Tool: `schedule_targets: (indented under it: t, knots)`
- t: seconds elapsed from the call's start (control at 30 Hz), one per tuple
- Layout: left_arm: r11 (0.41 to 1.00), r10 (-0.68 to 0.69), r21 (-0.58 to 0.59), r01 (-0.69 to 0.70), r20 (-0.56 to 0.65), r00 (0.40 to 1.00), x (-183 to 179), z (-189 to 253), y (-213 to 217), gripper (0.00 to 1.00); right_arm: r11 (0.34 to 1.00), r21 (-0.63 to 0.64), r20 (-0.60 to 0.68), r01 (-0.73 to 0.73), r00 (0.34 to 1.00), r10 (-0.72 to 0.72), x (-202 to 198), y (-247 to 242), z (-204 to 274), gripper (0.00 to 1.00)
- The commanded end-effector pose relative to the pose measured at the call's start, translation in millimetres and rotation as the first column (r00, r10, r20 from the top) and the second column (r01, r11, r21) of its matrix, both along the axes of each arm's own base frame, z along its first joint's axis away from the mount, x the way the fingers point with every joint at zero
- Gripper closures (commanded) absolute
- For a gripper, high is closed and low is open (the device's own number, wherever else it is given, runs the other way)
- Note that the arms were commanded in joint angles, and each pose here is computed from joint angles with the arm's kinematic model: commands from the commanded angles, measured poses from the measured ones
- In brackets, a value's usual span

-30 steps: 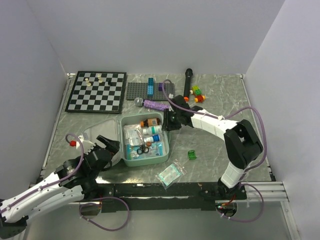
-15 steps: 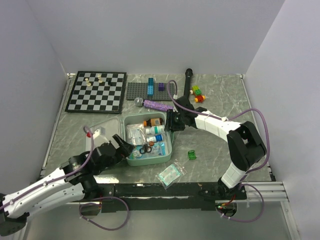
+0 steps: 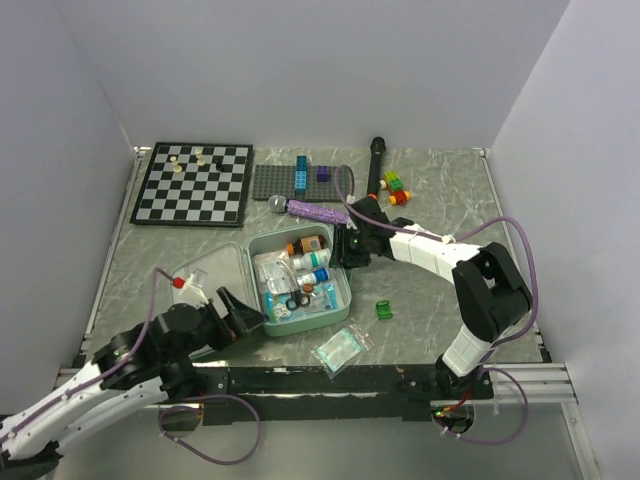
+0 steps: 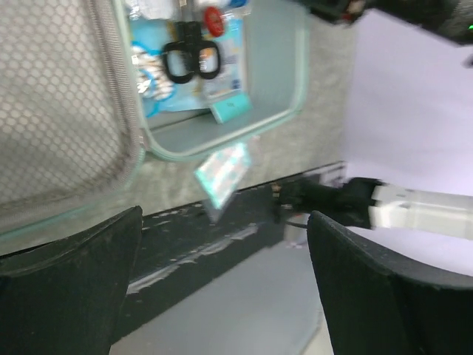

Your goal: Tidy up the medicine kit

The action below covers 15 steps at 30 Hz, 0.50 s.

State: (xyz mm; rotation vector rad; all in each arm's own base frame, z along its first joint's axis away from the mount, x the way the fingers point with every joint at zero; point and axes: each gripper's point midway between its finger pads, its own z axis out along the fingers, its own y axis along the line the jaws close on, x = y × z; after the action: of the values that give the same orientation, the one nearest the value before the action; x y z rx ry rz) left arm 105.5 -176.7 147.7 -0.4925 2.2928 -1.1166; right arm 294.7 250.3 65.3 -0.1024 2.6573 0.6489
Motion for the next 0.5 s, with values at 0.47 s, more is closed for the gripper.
schedule_targets:
  t: [0.47]
  knots:
    - [0.990, -0.018, 0.131, 0.042, -0.178, 0.984, -12, -56, -5, 0.03, 0.997, 0.045, 0.032, 0.059, 0.998, -0.061, 1, -11, 9, 0.64]
